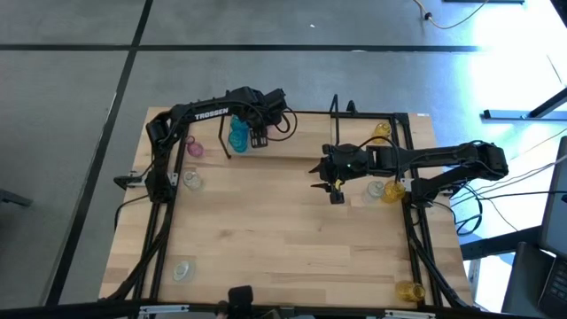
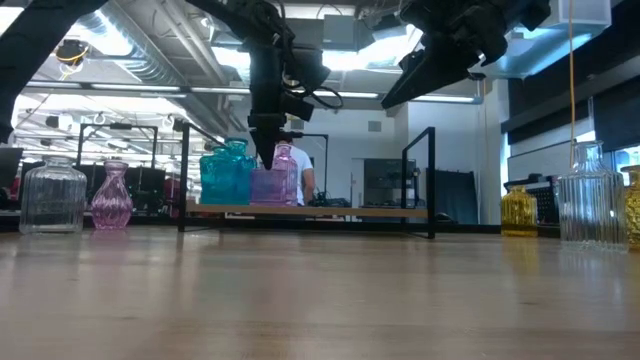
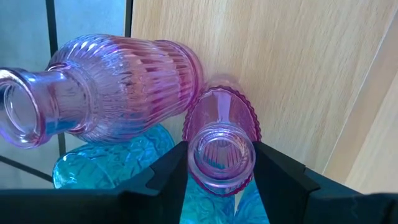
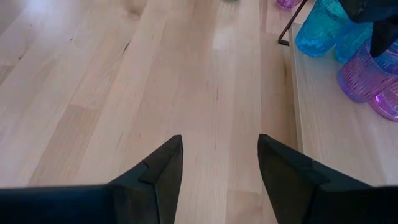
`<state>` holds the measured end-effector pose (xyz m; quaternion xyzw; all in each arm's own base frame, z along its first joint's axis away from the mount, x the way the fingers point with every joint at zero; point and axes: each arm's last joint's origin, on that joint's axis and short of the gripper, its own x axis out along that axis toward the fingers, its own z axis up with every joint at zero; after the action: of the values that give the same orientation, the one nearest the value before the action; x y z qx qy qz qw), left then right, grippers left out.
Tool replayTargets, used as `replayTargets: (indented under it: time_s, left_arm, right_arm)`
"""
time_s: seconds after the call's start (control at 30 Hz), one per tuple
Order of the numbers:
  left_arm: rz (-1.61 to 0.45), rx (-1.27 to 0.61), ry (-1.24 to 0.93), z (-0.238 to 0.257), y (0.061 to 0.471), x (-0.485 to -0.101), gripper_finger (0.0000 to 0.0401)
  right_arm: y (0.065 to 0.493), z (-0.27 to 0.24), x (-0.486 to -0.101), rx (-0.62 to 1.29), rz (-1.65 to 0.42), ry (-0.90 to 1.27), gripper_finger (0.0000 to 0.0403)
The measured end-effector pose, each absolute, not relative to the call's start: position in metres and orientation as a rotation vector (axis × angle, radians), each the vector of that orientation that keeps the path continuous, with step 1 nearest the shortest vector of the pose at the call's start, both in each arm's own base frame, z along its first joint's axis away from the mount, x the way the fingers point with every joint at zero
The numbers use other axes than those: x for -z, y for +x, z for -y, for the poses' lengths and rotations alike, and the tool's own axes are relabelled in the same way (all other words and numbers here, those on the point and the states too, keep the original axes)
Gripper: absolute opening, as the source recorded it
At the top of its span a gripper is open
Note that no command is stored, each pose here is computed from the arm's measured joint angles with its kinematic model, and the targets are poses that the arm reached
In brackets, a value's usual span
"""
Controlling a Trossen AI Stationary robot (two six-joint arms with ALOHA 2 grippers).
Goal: Sort vases onto shelf
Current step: Put the bottom pink vase on the shelf aligned with the other pink vase
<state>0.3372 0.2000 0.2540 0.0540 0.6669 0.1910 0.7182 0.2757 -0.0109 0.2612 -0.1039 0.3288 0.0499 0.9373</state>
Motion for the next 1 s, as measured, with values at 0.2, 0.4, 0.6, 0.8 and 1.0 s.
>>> replayTargets:
  time_s: [0.2,0.4,0.6,0.8,1.0]
  left_arm:
    - [-1.459,-0.428,0.123,-0.2008,0.3386,-0.2541,0.0165]
    - [-1.451,-0.418,0.113,-0.2008,0.3392,-0.2538,0.0165]
    - [-1.455,-0.418,0.112,-0.2006,0.3388,-0.2537,0.0167]
    - [-1.463,-0.416,0.112,-0.2000,0.3384,-0.2535,0.0207]
    - [-1.475,-0.417,0.116,-0.1993,0.3368,-0.2545,0.0225]
  right_arm:
    - [0.2757,0.0108,-0.2612,-0.102,-0.671,-0.212,0.0191]
    - [0.2759,0.0108,-0.2613,-0.100,-0.669,-0.209,0.0191]
    - [0.2759,0.0108,-0.2614,-0.100,-0.668,-0.209,0.0191]
    - [0.2759,0.0108,-0.2614,-0.100,-0.668,-0.209,0.0191]
    - [0.2759,0.0108,-0.2614,-0.100,-0.668,-0.209,0.0191]
